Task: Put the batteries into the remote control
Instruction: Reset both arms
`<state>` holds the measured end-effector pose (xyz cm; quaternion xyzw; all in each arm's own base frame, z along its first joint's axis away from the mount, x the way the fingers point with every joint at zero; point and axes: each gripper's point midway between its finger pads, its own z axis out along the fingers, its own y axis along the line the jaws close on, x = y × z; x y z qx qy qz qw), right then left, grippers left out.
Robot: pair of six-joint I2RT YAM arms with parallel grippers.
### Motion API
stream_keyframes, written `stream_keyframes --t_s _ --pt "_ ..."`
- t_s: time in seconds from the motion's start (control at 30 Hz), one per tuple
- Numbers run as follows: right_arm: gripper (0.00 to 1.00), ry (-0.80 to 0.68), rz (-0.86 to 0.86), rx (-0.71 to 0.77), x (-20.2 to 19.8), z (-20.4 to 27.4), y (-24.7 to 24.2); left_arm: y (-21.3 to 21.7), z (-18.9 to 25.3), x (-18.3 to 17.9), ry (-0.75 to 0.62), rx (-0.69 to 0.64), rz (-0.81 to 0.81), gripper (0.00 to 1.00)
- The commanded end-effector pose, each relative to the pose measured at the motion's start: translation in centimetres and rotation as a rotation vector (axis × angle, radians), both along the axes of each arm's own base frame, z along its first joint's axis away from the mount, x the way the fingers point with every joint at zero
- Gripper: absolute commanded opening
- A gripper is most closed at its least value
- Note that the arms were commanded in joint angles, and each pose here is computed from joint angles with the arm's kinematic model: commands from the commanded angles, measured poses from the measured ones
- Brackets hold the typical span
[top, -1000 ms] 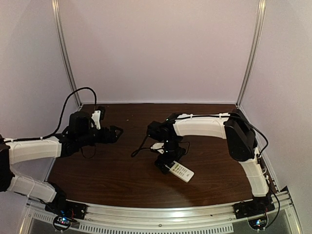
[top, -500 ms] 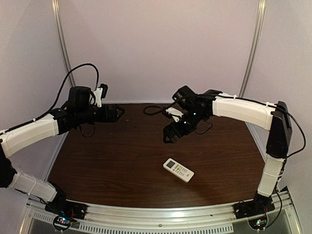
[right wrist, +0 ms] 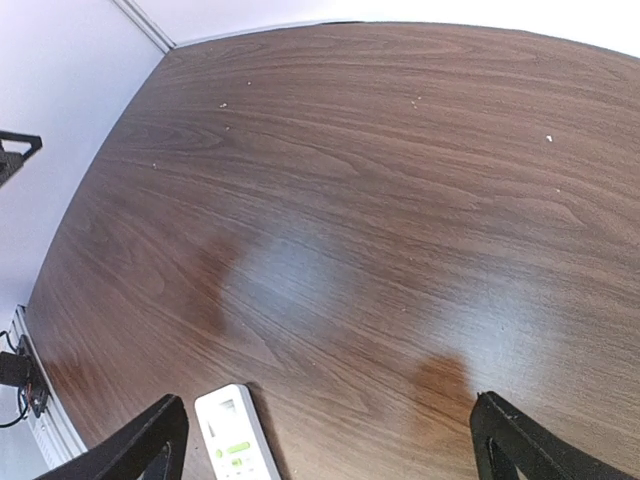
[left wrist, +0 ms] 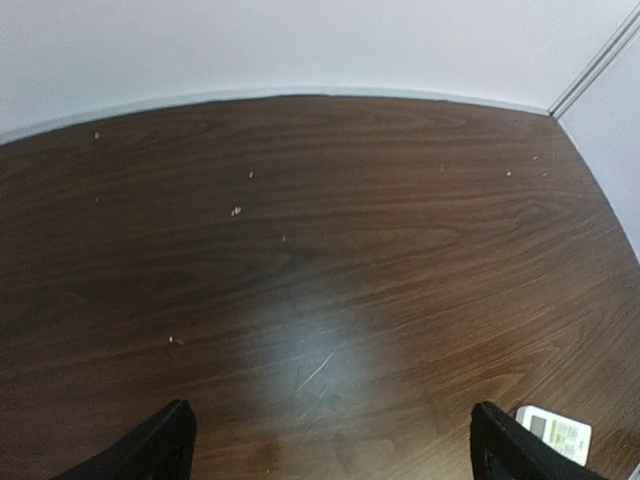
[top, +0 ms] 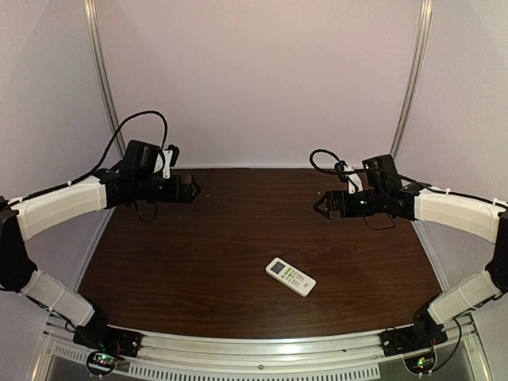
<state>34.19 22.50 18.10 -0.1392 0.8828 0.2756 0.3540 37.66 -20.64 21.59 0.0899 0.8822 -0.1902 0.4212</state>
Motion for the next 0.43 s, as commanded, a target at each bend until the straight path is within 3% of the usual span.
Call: stream_keyframes --t_s 0.0,0.17,0.4 --pt "1.00 -0.035 -0.046 0.104 0.6 -1.4 -1.0 1.9 -5.9 -1.4 0.117 0.029 0.079 0.97" --pt "1.00 -0.018 -0.063 0.108 -0.2 -4.2 -1.7 2.4 -9.3 -2.7 0.169 0.019 0.101 0.98" --pt "1.00 -0.029 -0.060 0.139 -0.5 -4.3 -1.6 2.2 -9.9 -2.3 0.173 0.039 0.085 0.97"
